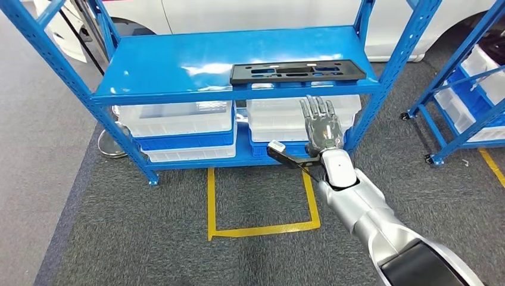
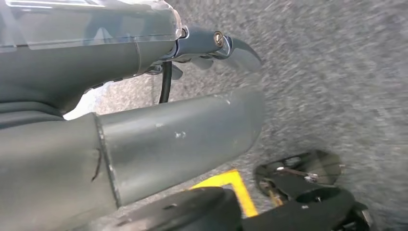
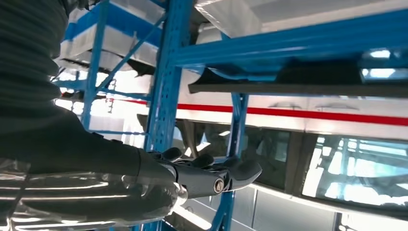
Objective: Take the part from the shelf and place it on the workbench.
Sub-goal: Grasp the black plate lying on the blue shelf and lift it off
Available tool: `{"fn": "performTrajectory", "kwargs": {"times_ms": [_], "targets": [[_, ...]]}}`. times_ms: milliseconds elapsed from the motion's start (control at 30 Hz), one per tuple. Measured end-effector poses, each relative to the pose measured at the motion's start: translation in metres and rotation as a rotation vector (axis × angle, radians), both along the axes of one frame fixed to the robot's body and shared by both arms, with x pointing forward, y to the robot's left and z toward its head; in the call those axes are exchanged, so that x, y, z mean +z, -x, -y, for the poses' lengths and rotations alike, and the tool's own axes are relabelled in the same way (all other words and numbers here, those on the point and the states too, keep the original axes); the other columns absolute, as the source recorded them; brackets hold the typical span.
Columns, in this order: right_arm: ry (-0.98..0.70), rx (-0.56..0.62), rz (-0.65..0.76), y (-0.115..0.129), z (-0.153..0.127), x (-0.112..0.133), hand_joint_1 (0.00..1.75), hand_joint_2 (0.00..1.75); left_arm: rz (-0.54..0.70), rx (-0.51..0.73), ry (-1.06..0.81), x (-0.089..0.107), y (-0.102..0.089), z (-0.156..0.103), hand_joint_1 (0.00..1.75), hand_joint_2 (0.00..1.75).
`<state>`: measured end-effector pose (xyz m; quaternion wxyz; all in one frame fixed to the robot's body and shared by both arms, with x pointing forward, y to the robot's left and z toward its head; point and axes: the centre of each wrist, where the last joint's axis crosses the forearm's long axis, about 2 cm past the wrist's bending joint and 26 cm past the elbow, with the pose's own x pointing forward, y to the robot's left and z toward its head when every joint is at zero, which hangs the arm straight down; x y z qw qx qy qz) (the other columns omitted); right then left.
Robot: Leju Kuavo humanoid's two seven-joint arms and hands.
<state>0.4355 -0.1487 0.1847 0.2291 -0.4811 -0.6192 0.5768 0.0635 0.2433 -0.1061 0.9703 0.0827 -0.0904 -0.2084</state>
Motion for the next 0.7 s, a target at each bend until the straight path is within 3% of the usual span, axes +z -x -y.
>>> {"fn": "performTrajectory", "kwargs": {"times_ms": [533,700], "targets": [[0.013,0.050,0.024,0.005,-0.017,0.002,0.00,1.75,-0.019,-0.015,0.001,0.000,0.000,0.002,0.00,0.00],[0.032,0.089,0.000,0.011,-0.018,-0.007,0.00,1.75,-0.021,-0.018,0.002,0.000,0.001,0.003,0.00,0.00]]}}
